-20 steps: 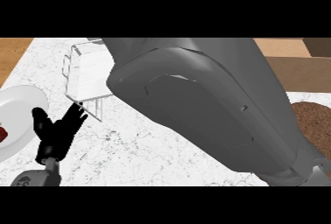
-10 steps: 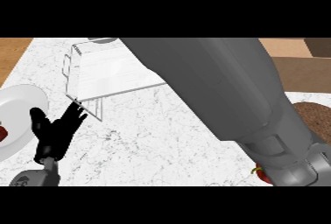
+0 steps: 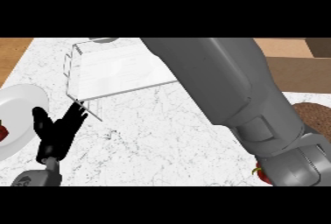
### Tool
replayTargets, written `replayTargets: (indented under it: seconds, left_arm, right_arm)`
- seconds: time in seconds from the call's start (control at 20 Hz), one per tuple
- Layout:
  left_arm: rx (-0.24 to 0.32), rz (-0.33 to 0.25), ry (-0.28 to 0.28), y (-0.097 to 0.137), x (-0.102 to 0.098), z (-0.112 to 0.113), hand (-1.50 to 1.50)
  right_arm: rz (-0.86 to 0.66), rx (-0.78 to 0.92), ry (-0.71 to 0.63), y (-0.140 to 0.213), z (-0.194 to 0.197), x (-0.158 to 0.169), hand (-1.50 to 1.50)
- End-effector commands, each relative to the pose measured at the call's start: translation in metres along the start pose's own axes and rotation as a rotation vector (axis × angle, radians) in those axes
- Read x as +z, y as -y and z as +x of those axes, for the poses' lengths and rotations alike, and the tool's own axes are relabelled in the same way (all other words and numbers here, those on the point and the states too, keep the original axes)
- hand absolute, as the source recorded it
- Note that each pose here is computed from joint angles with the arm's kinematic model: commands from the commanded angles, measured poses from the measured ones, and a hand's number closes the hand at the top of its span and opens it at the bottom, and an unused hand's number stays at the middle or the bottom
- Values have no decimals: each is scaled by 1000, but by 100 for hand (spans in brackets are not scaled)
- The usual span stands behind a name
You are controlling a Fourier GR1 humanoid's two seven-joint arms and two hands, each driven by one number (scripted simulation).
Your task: Pick the can from the placemat and place it in the tiered shelf
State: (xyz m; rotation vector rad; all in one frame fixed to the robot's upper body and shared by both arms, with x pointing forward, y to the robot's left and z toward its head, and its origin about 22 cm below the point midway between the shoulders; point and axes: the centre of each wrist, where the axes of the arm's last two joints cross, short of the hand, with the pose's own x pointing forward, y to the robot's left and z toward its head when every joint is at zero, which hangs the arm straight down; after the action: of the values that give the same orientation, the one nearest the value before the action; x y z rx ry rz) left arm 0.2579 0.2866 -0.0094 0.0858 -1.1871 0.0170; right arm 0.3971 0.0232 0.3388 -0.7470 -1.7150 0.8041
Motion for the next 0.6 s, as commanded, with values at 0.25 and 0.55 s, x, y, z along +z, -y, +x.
replayTargets:
  seconds: [0.25, 0.55]
  left_arm:
    - [8, 4, -79, -13, -4, -30, 0]
    - [12, 10, -65, 2, -18, -11, 0]
  right_arm:
    - [11, -14, 59, -10, 3, -7, 150]
    - [57, 63, 47, 1, -9, -16, 150]
